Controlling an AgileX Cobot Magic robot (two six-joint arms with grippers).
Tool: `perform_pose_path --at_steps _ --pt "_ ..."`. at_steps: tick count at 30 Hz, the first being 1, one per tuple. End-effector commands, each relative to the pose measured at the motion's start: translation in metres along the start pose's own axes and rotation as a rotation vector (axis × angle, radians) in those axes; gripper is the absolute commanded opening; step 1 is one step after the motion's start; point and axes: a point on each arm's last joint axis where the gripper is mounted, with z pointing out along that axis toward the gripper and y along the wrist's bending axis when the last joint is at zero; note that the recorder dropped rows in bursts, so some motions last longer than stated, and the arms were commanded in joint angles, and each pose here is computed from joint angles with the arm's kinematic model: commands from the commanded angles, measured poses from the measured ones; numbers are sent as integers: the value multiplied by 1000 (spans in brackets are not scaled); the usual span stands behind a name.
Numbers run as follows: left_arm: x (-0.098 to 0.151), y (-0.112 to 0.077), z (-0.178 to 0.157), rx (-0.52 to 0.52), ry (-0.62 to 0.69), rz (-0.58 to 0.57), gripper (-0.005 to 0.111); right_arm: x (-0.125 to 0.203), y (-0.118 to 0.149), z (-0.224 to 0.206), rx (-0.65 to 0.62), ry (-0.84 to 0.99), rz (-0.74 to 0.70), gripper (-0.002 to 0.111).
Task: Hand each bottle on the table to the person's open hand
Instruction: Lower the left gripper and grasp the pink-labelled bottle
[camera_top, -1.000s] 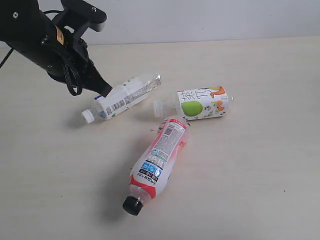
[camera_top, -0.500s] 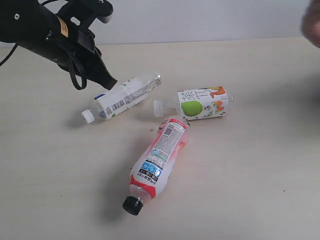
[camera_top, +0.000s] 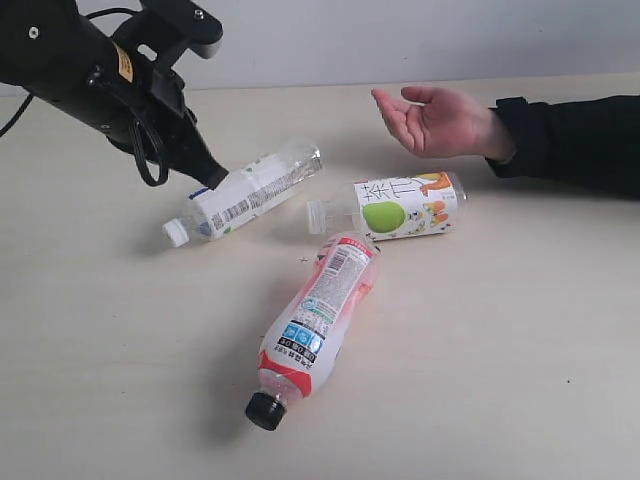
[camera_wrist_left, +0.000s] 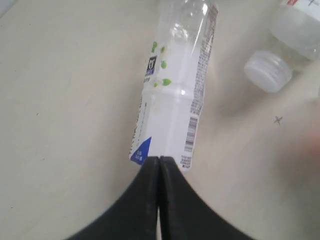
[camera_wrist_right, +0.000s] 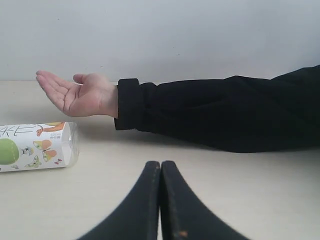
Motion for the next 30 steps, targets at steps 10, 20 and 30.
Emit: perform_pose_path --at_steps 10,20,30 --pt "-2 -1 0 20 -22 -106 0 0 0 0 5 -13 -8 0" --pt "5 -3 -29 65 53 -161 0 0 0 0 5 -13 -8 0" --pt "-6 -63 -31 382 49 -186 0 0 0 0 5 -13 -8 0"
